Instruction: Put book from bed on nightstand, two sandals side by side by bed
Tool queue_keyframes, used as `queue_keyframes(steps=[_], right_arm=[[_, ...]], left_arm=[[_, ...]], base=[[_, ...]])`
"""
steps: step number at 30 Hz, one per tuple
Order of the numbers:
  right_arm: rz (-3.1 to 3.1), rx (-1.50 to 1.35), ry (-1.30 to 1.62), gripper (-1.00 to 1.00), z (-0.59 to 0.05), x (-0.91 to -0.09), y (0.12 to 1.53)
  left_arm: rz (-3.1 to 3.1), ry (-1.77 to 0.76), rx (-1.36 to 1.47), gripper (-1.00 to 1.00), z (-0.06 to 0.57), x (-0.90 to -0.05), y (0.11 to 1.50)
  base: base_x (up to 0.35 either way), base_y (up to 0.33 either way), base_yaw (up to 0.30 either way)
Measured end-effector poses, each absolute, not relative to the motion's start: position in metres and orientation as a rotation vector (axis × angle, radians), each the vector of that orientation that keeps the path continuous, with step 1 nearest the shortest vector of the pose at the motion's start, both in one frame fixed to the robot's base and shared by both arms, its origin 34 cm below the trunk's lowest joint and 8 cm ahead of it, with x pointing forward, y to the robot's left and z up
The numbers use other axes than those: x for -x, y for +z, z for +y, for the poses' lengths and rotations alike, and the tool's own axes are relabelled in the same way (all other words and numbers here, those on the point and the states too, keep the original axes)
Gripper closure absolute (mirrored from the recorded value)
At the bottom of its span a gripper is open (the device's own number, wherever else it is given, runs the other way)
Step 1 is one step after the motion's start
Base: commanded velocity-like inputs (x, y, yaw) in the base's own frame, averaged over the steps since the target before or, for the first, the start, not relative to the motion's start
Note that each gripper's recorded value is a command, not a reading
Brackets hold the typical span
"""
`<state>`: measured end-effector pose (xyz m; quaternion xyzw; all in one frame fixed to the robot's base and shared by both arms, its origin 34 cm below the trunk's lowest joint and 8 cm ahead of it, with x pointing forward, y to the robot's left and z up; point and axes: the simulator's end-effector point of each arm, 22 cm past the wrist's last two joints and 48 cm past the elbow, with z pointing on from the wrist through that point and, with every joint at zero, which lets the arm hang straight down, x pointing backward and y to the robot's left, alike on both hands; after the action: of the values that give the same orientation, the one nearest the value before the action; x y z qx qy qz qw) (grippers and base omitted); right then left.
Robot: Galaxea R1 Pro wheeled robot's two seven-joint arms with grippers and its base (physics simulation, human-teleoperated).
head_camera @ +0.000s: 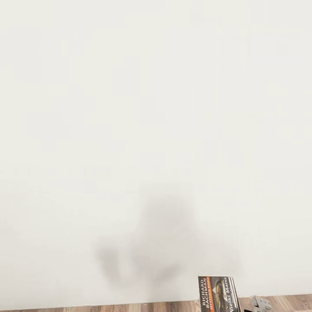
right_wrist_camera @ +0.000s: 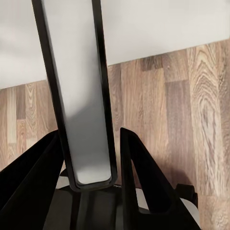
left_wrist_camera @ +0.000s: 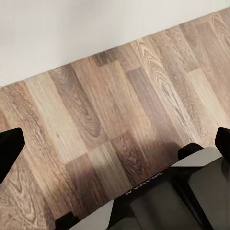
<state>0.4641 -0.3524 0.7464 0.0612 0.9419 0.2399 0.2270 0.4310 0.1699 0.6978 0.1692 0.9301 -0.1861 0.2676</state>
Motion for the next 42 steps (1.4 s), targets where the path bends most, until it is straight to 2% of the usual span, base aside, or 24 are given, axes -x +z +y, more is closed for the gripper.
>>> queue_keyframes(steps=[7, 23, 42], right_arm=[[2.592, -0.175, 0.665, 1.00, -0.3520, -0.4651, 0.7468], [2.592, -0.173, 0.677, 1.00, -0.3503, -0.4646, 0.7473], [2.593, -0.170, 0.674, 1.00, -0.3507, -0.4644, 0.7471]], left_arm=[[2.510, -0.503, -0.456, -1.00, 0.1699, -0.4309, 0.6975], [2.510, -0.503, -0.456, -1.00, 0.1698, -0.4312, 0.6975], [2.511, -0.503, -0.456, -1.00, 0.1697, -0.4307, 0.6973]], base=[[0.204, 0.000, 0.000], [0.007, 0.000, -0.004], [0.000, 0.000, -0.261]])
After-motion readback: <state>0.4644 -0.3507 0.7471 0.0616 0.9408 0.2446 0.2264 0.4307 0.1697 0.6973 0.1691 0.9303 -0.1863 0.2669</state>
